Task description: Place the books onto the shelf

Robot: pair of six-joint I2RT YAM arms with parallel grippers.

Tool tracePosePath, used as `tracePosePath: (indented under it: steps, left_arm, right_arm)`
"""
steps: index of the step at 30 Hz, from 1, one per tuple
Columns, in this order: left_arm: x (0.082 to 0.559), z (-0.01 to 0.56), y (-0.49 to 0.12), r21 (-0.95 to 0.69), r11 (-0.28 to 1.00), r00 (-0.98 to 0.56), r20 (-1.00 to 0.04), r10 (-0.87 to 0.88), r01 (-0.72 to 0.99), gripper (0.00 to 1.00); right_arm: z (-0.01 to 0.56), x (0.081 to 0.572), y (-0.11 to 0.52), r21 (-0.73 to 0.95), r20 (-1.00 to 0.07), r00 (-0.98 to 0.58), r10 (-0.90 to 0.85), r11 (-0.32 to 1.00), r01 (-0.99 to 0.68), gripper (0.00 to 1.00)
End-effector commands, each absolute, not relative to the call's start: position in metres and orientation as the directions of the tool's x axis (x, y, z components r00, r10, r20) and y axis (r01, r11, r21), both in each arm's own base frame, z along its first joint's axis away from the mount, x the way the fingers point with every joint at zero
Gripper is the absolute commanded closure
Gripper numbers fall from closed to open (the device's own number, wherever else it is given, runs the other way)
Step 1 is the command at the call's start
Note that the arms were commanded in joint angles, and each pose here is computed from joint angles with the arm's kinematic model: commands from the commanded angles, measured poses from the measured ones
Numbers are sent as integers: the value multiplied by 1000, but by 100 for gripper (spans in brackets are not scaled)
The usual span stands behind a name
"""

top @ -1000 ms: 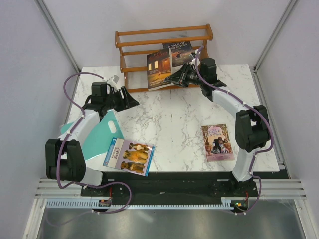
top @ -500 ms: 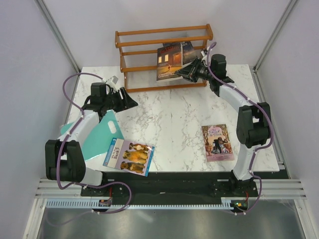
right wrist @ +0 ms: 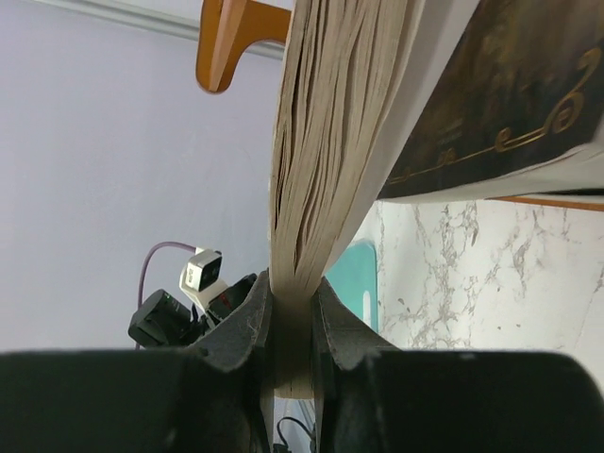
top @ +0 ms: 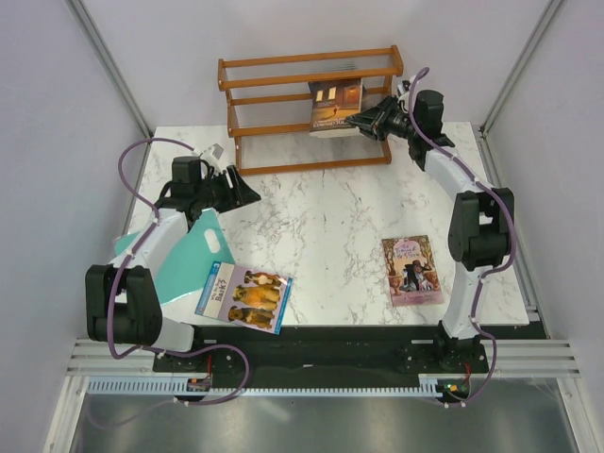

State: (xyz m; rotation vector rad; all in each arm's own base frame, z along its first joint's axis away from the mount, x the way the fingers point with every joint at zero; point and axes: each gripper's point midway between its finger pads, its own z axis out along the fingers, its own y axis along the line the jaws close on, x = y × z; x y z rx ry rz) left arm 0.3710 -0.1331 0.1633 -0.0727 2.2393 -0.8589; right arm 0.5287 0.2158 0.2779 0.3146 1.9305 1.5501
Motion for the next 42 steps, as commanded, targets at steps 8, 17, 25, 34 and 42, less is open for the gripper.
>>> tracePosePath:
  steps: [8,17,25,34,42]
  left_arm:
    - [368,170,-129,-569,789,-711,-653,-261,233,36]
    - [368,169,-129,-571,787,-716,-648,-260,231,36]
    - [367,169,-132,-583,777,-722,-641,-260,237,36]
    - [367,170,-135,-592,766,-724,-639,-259,249,36]
    - [368,171,-135,-594,765,-723,-640,-261,250,37]
  right_arm:
    - [302,566,193,949,-314,-751,581,217,-229,85]
    - [287,578,191,958,-279,-762,585,220,-182,59]
    - [263,571,182,946,-283,-774,567,298,-128,41]
    - [254,552,161,932,-288,-764,578,354,-83,37]
    - [257,546,158,923,-310,-744,591,375,-87,39]
